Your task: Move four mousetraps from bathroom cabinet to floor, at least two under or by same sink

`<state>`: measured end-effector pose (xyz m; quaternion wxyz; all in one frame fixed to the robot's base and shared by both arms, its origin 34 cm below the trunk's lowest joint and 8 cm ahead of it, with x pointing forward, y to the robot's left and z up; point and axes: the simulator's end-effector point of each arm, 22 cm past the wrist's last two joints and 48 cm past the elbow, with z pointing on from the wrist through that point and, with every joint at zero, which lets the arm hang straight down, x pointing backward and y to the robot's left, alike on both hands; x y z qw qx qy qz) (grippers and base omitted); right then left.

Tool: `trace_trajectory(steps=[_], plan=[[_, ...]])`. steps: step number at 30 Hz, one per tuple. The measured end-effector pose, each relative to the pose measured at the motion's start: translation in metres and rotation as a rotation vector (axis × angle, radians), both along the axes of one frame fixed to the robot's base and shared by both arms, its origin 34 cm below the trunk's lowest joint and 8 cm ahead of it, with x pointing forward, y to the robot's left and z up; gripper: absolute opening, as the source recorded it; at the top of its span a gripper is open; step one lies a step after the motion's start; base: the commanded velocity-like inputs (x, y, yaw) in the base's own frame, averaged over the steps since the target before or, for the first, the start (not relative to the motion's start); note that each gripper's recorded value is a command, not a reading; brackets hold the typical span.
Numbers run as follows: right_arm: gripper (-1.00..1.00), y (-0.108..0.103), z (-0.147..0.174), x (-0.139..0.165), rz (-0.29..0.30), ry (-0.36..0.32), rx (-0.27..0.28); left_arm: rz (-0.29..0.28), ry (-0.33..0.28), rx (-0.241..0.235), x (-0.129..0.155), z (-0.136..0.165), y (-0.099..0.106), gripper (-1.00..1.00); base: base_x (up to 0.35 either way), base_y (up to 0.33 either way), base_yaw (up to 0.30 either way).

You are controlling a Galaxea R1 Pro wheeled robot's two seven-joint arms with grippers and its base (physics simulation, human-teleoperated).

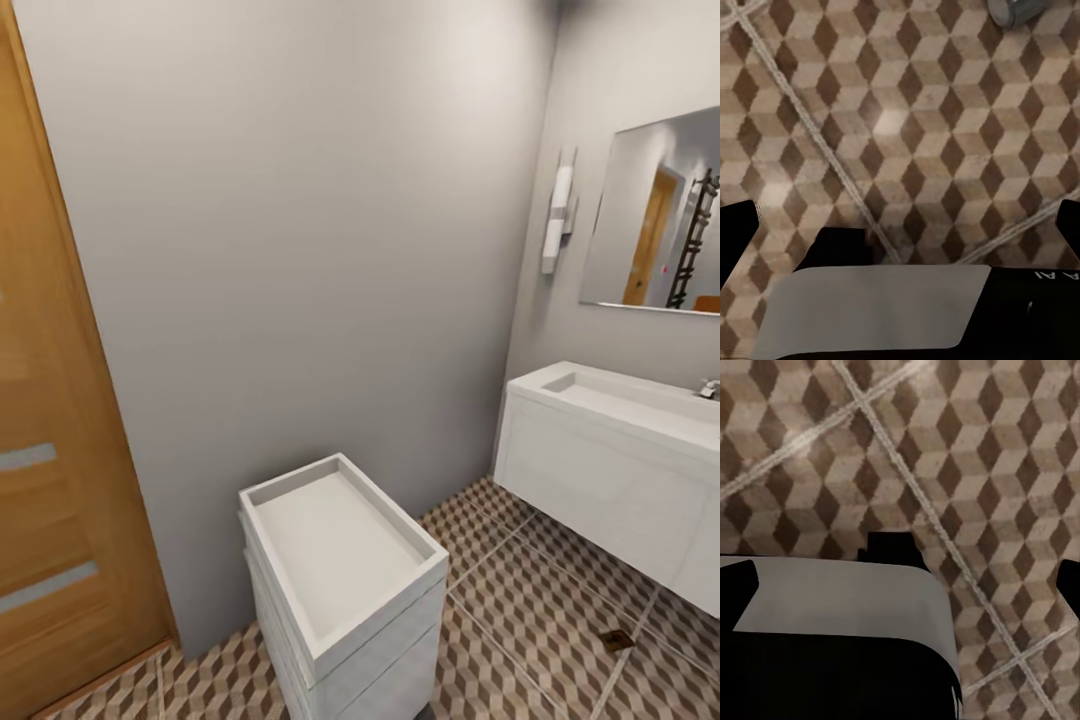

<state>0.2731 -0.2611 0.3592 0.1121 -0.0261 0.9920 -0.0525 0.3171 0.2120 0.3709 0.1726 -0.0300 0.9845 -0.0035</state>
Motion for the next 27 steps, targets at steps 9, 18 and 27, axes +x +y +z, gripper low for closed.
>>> trace_trajectory(steps=[9,18,27], plan=[[1.0,0.0,0.0,0.0,0.001,0.0,0.0,0.001,-0.001,0.0,0.0003,0.0001,0.0,1.0,0.0,0.0,0.278],[1.0,0.0,0.0,0.0,0.002,0.0,0.0,0.001,-0.001,0.0,0.0002,0.0001,0.0,1.0,0.0,0.0,0.28],[1.0,0.0,0.0,0.0,0.002,0.0,0.0,0.0,-0.001,0.0,0.0003,0.0001,0.0,1.0,0.0,0.0,0.28]])
